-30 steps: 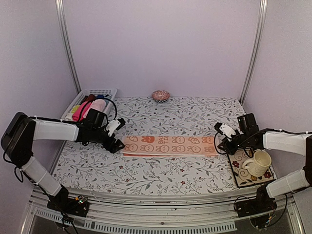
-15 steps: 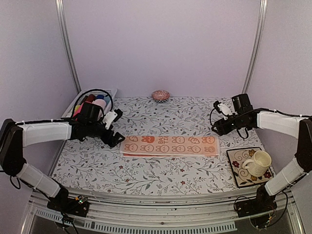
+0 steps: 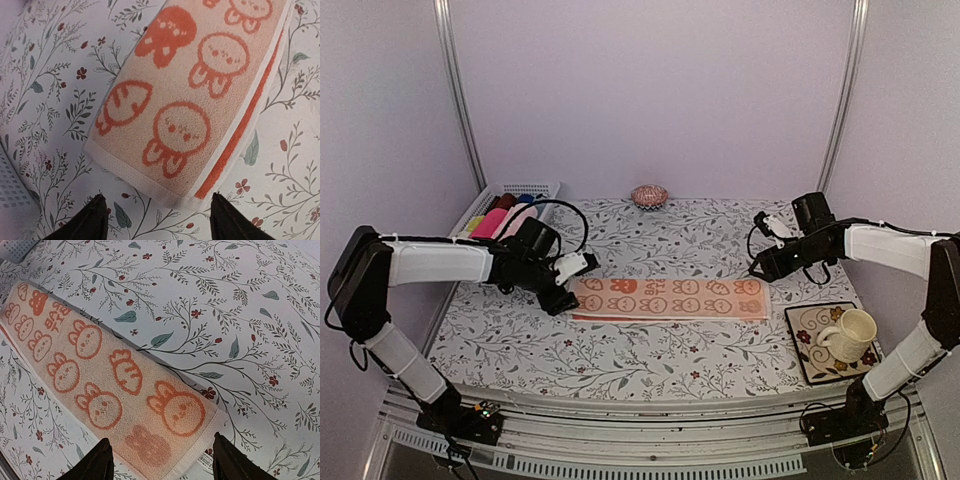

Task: Roll the towels
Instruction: Smooth out the towel at the center of the board.

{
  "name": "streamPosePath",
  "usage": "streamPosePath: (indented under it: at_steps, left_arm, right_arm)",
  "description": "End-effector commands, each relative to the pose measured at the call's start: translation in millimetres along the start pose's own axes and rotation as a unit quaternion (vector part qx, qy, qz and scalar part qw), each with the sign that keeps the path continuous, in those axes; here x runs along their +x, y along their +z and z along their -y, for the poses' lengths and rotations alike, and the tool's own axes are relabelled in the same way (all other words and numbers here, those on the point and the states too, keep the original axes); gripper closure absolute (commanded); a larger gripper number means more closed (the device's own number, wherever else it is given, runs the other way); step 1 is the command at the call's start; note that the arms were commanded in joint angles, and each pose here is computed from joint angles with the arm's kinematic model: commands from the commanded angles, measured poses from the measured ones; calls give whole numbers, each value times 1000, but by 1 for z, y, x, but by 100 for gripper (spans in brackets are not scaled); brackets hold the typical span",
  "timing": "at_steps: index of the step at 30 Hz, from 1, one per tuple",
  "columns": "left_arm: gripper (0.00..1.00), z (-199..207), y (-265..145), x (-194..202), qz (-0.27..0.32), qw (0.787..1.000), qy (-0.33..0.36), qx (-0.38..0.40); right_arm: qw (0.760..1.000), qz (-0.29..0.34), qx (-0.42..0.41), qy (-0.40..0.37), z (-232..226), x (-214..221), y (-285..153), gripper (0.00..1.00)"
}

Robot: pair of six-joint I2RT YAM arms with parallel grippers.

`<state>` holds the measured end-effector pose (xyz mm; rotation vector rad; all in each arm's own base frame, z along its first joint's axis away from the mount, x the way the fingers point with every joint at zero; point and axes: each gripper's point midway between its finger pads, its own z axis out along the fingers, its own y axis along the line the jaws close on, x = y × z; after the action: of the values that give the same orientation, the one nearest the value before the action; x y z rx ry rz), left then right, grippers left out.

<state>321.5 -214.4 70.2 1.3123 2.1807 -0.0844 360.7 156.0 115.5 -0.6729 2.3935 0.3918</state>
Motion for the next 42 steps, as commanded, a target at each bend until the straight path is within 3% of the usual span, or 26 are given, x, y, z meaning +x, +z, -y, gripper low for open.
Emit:
streamPosePath:
  at_steps: [1,11,16,20,27,42]
  left_arm:
    - [31,11,7,0,-29,998,58,16]
    - [32,27,28,14,-68,993,90,30]
    - [41,20,36,20,-91,992,90,11]
    - [48,20,37,18,-89,992,87,14]
    - [49,22,19,11,-53,994,88,25]
    - [60,22,38,26,-88,992,85,33]
  right_arm:
    - [1000,1,-23,5,-10,-10,4,31]
    - [999,-20,-32,9,-13,-2,14,30]
    - [999,-20,-34,8,-14,-4,15,30]
    - [999,-23,-37,8,-15,-3,17,30]
    - [999,-25,-41,5,-15,-2,18,30]
    - [999,-30,-45,6,-17,1,18,29]
